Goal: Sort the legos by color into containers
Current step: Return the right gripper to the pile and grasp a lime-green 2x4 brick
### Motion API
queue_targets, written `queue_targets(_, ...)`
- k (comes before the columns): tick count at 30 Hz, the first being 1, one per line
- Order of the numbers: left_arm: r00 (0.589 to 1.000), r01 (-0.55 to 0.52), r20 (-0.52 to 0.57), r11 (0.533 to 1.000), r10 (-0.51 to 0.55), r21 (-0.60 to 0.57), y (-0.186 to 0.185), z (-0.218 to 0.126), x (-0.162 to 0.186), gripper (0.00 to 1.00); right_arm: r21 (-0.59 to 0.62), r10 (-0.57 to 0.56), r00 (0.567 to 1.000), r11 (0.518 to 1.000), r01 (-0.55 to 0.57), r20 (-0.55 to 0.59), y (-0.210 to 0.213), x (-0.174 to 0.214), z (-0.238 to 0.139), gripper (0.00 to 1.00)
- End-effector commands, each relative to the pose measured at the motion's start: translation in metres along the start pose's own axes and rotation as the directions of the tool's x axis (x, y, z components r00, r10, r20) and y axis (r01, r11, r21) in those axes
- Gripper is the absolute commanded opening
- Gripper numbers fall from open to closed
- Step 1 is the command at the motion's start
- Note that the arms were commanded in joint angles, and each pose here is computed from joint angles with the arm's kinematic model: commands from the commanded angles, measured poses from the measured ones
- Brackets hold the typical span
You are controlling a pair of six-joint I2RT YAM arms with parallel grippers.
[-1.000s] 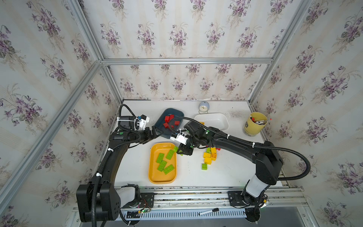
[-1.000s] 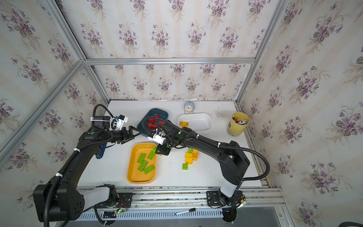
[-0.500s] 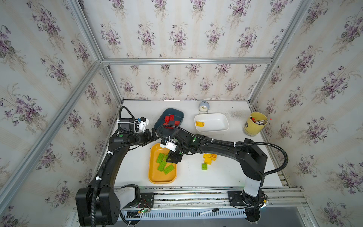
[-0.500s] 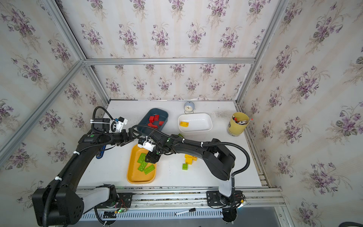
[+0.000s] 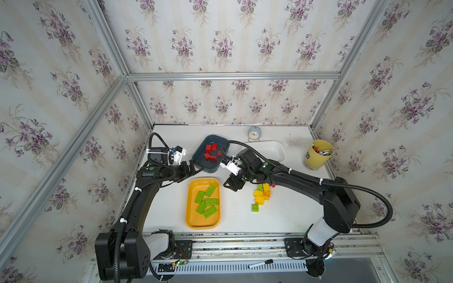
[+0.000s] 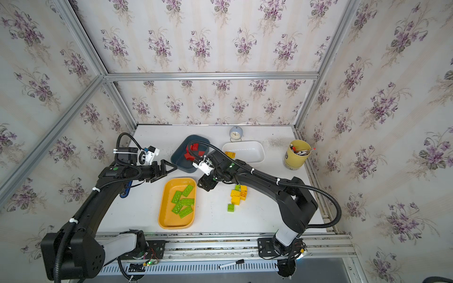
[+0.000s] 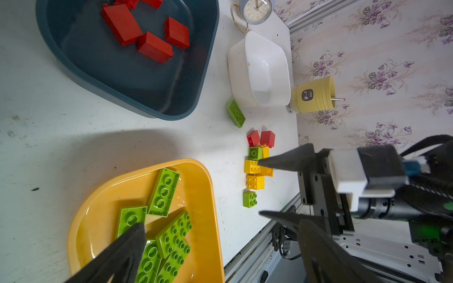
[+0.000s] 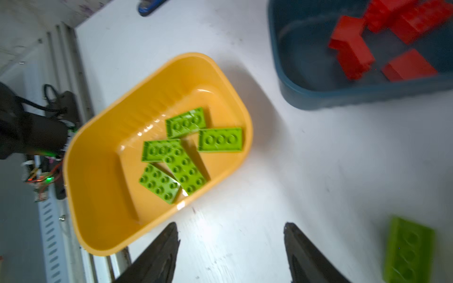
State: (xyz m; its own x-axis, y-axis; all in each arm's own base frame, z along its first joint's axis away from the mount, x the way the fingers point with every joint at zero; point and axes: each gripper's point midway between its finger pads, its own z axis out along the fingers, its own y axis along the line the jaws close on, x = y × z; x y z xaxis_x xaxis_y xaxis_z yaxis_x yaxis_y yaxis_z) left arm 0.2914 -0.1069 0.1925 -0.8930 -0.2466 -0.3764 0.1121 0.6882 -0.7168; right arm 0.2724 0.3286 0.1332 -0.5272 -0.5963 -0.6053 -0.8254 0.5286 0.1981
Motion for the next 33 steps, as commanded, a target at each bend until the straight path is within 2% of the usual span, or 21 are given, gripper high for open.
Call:
queue_targets(1,1.000,-0.016,-0.001,1.000,0.016,0.005,-0.001,0.000,-0.001,0.99,0.164,0.095,0.993,0.983,-0.081,-0.077,-0.042,0.029,-0.009,0.72)
queue_targets(6,1.000,-0.017,0.002,1.000,0.017,0.006,-0.002,-0.001,-0.003,0.99,0.376,0.174,0.980,0.918,-0.126,-0.095,-0.095,0.052,-0.010,0.75)
queue_targets(10,1.000,-0.018,0.004,1.000,0.018,0.007,-0.002,-0.002,-0.002,0.99,0.457,0.228,0.968,0.876,-0.154,-0.110,-0.119,0.061,-0.003,0.76)
queue_targets(17,1.000,-0.019,0.001,1.000,0.019,0.007,-0.002,-0.001,0.001,0.99,0.495,0.294,0.951,0.843,-0.211,-0.095,-0.144,0.066,0.017,0.76)
queue_targets(22,1.000,-0.024,0.003,1.000,0.024,0.008,-0.002,-0.002,0.000,0.99,0.453,0.312,0.947,0.857,-0.246,-0.075,-0.145,0.062,0.034,0.75)
queue_targets(28,1.000,-0.020,-0.003,1.000,0.020,0.007,-0.001,0.000,0.001,0.99,0.494,0.312,0.945,0.840,-0.225,-0.099,-0.157,0.066,0.040,0.73)
queue_targets(33,1.000,-0.017,-0.005,1.000,0.017,0.004,0.001,0.000,0.002,0.99,0.463,0.323,0.940,0.854,-0.239,-0.111,-0.156,0.067,0.050,0.71)
